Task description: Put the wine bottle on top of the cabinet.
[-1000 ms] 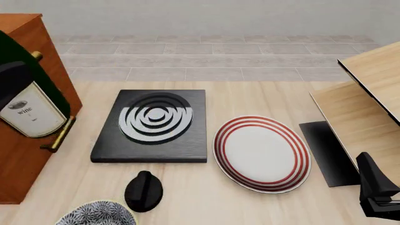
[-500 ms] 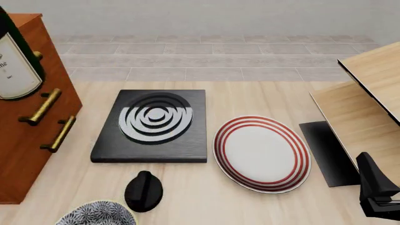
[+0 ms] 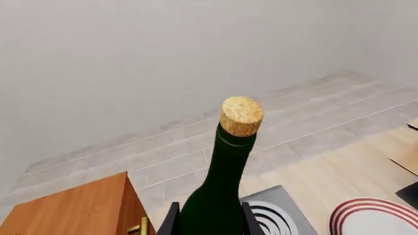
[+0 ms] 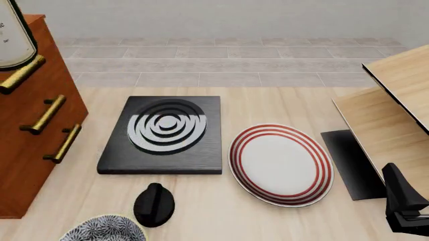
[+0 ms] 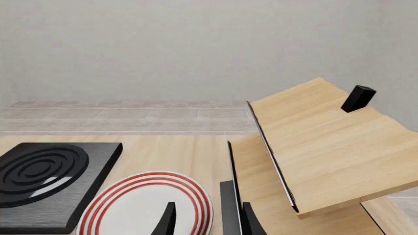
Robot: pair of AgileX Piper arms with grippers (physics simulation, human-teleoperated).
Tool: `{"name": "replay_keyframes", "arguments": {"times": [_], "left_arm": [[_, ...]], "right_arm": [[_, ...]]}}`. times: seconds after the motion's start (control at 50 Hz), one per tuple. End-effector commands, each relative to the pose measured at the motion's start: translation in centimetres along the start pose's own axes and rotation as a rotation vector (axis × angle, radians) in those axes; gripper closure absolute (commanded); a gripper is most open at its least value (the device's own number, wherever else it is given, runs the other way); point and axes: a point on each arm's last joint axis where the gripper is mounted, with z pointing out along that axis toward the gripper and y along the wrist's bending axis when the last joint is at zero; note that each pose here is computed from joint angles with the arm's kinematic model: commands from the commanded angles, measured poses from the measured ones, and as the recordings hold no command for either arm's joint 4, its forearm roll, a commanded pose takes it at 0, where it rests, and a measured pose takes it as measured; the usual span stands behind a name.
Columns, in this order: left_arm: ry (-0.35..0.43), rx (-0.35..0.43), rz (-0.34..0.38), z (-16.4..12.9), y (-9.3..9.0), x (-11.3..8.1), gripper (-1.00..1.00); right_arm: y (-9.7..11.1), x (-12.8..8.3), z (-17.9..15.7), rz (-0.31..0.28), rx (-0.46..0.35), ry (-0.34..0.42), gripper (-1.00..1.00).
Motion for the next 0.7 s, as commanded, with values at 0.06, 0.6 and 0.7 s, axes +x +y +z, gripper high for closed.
{"name": "replay_keyframes", "arguments": {"times": [0.06, 0.6, 0.7], "left_arm": [[0.005, -0.08, 0.034, 2.2, 1.2, -0.4, 1.0], [0.078, -0.274, 0.06, 4.9, 4.5, 2.3, 1.0], [0.083, -0.297, 0.066, 5.5, 5.1, 2.2, 1.0]], "right_arm": [[0.0, 0.0, 0.0, 0.0, 0.0, 0.0, -1.0], [0.0, 0.0, 0.0, 0.0, 0.0, 0.0, -1.0], [0.0, 0.0, 0.0, 0.0, 0.0, 0.0, -1.0]]}}
